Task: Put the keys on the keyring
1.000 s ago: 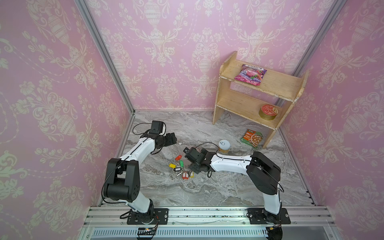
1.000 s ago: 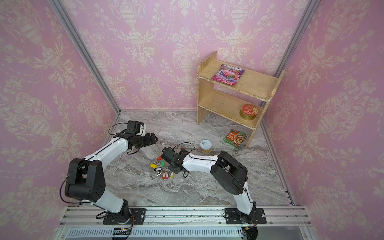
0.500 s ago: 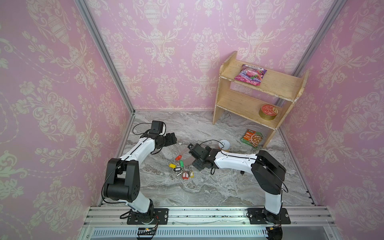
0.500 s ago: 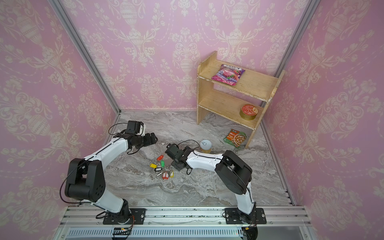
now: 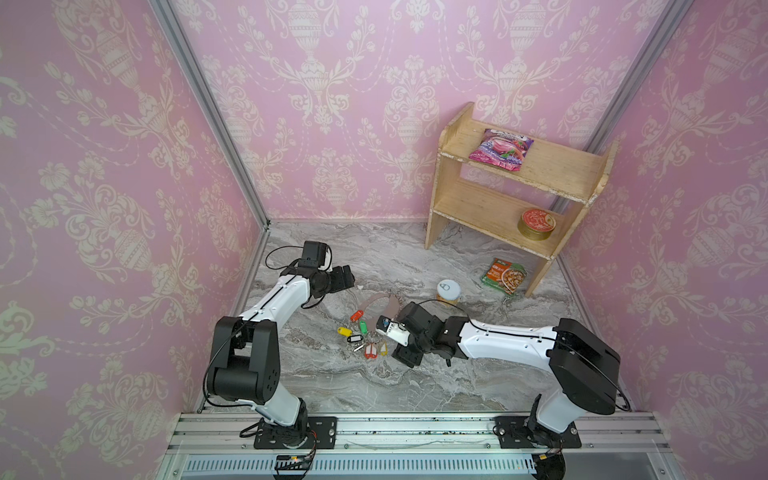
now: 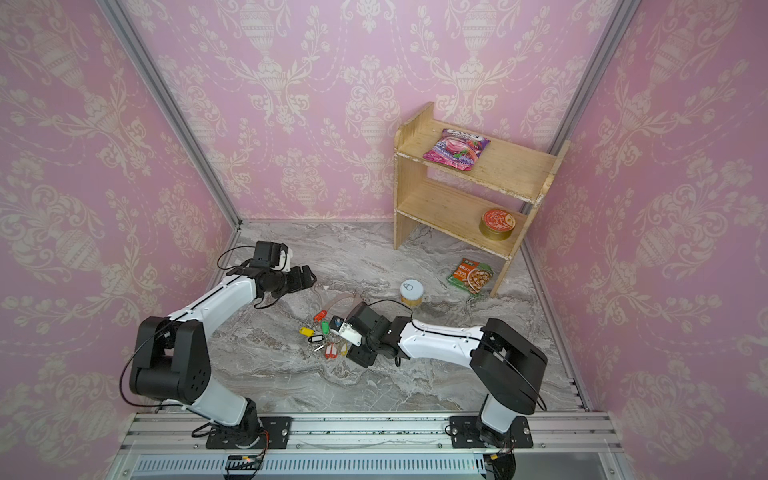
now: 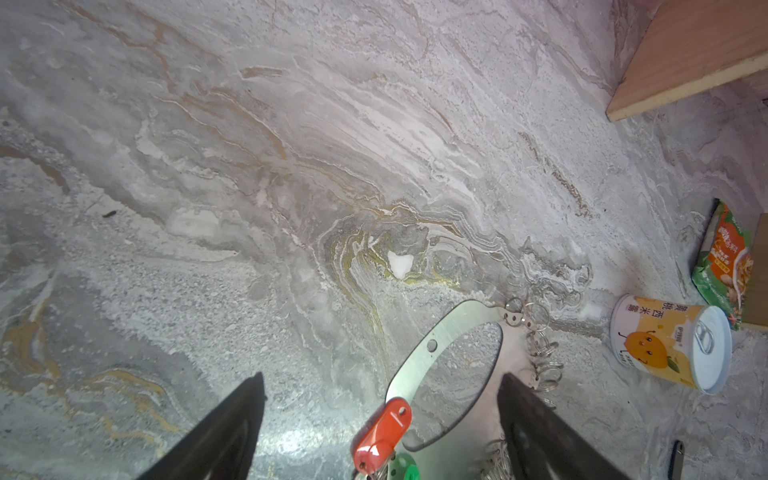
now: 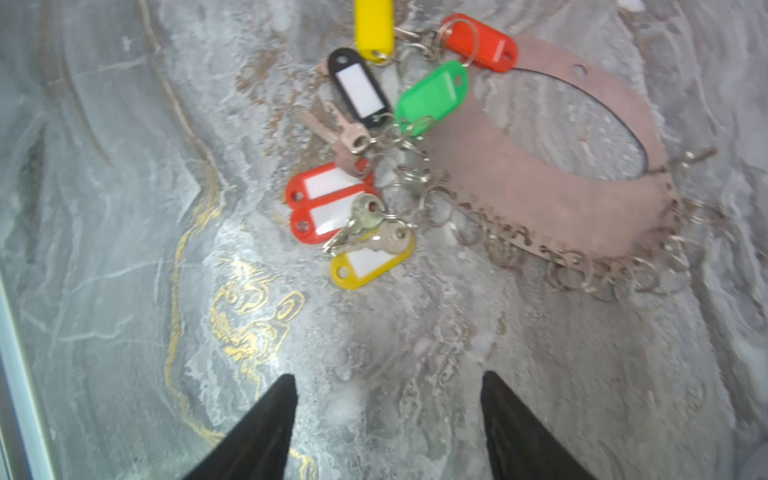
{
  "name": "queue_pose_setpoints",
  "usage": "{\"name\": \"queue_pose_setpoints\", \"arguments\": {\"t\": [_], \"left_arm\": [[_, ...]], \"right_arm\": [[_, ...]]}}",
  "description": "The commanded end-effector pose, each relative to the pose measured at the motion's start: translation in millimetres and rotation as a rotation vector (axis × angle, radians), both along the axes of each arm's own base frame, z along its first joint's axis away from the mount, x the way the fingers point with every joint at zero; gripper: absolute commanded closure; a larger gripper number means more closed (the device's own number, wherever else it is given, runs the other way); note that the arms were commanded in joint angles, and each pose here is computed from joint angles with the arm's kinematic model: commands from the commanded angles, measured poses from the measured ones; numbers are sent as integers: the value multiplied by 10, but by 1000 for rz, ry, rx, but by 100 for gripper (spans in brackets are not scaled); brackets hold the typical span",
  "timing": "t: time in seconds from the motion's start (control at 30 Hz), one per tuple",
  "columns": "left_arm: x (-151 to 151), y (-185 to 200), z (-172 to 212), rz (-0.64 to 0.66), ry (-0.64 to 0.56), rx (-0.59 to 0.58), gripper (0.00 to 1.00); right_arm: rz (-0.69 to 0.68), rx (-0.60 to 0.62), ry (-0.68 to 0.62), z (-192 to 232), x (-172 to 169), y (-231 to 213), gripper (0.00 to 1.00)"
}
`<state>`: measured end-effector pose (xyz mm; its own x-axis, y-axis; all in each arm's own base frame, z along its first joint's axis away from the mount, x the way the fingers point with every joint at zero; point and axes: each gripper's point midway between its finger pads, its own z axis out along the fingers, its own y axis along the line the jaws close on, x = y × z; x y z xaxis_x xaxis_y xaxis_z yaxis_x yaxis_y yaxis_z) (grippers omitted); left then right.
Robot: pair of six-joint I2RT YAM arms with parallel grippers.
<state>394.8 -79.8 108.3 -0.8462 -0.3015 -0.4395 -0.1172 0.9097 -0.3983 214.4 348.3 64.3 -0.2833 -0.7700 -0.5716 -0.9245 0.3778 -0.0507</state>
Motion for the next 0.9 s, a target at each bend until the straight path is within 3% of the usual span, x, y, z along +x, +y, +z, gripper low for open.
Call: {"name": "queue_pose_setpoints", "arguments": {"t": [0.0,0.23,0.6,0.87], "left_arm": [[-22,-19,138,3,-33,-38,10],[-18,-26,168,1,-42,-46,10],[-28,-18,171,-3,-42,-36,10],[-22,-2,181,-3,-46,-30,9]], "right_arm": [[108,130,1,114,-81,227,43],[162,228,-110,139,24,330,57],[157,128,-191,-90,346,362,70],[158,88,-232,-130,485,340,75]]}}
